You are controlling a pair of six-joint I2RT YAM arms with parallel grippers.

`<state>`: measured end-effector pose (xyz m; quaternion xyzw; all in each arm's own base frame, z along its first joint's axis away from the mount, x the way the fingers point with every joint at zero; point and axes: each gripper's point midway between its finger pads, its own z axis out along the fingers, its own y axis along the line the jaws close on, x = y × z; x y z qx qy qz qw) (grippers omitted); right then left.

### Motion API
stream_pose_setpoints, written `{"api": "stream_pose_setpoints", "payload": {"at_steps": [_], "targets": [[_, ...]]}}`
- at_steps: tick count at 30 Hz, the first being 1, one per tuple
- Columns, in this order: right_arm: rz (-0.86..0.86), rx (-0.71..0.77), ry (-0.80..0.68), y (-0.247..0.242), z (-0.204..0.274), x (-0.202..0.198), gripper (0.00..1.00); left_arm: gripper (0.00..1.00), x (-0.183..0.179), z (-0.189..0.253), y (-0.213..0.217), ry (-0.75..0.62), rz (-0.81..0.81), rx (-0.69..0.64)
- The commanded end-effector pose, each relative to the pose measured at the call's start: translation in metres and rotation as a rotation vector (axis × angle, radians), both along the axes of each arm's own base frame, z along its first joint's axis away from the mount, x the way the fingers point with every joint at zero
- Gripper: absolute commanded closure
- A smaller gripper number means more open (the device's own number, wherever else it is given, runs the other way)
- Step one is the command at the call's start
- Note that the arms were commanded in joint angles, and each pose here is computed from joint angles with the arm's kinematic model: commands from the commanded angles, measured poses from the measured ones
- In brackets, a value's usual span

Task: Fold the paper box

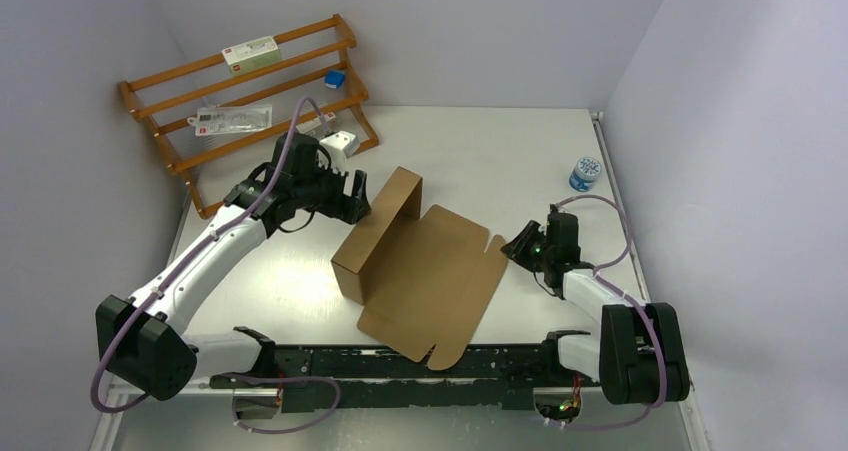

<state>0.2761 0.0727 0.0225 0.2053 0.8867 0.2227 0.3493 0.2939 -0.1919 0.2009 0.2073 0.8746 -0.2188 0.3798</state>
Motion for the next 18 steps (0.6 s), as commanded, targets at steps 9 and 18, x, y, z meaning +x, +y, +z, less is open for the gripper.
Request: {"api": "stream_pose_setpoints", "payload": {"at_steps": [9,18], "targets": [[0.102,0.026,-0.163,0.013,0.055,0.022,1.00,0.14,0.022,0.001,0.040,-0.016,0.172,0.004],[0.143,-0.096,-0.241,0.012,0.120,0.053,1.00,0.14,0.033,0.007,0.069,-0.037,0.287,-0.012]]}}
